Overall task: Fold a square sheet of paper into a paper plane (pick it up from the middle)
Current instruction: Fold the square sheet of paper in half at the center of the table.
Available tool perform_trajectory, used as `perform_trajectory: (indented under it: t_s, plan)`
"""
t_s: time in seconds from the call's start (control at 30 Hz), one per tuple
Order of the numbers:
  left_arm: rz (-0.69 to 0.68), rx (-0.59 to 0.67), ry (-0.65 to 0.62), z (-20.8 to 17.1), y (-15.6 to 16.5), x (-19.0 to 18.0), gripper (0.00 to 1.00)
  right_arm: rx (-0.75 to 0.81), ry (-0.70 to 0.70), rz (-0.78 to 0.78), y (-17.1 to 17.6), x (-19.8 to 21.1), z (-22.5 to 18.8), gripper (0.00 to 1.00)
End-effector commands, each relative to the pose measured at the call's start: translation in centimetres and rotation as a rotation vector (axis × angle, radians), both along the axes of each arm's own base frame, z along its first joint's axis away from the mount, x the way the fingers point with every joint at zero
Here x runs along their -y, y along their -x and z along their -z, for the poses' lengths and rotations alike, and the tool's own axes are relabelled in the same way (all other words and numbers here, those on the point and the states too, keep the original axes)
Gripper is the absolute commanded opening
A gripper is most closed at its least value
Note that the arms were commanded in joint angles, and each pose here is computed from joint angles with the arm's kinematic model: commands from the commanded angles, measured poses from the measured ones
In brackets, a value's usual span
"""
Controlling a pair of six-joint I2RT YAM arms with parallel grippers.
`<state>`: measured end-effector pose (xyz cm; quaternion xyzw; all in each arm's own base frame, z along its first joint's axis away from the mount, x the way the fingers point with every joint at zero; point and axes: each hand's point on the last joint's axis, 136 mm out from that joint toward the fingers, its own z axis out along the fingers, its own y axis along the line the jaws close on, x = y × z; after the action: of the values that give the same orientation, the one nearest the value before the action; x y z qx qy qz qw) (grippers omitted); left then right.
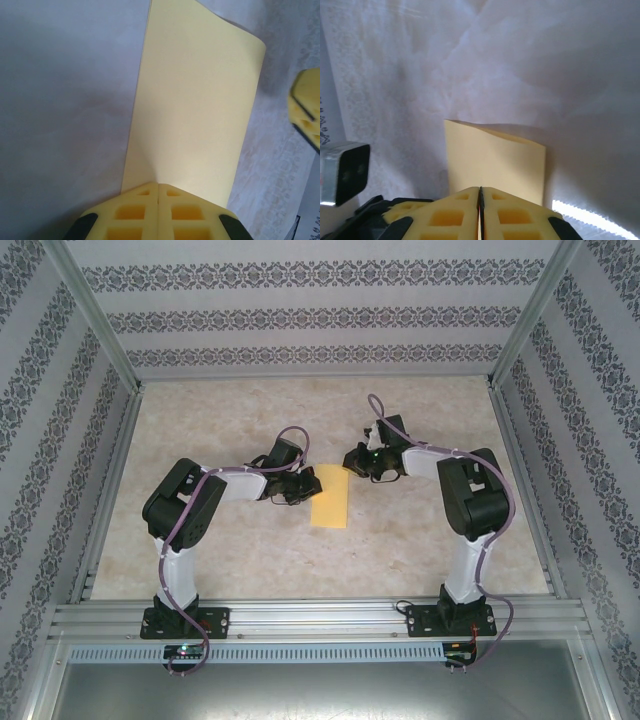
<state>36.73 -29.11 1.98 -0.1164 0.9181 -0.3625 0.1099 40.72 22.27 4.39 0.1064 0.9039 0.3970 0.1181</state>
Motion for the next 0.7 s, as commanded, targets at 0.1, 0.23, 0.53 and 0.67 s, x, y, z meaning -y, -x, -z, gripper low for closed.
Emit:
perform_trajectory:
  t_s: [0.1, 0.23, 0.53, 0.67]
  plan:
    - [0.022, -0.095, -0.095, 2.5, 2.4, -1.2, 0.00, -0.087, 0.056, -0.013, -0.3, 0.6, 3.2, 0.11]
    - [0.023, -0.092, -0.095, 2.4, 2.3, -1.2, 0.00, -0.088, 0.061, -0.014, -0.3, 0.7, 3.0, 0.11]
    - [0.048, -0.014, -0.004, -1.1, 1.3, 0.3, 0.06, 0.046, 0.002, 0.002, 0.8, 1.2, -4.0, 0.22]
    - [0.051, 0.057, 0.045, -4.6, 0.3, 1.0, 0.18, 0.027, -0.005, 0.006, 3.6, 1.5, -4.3, 0.29]
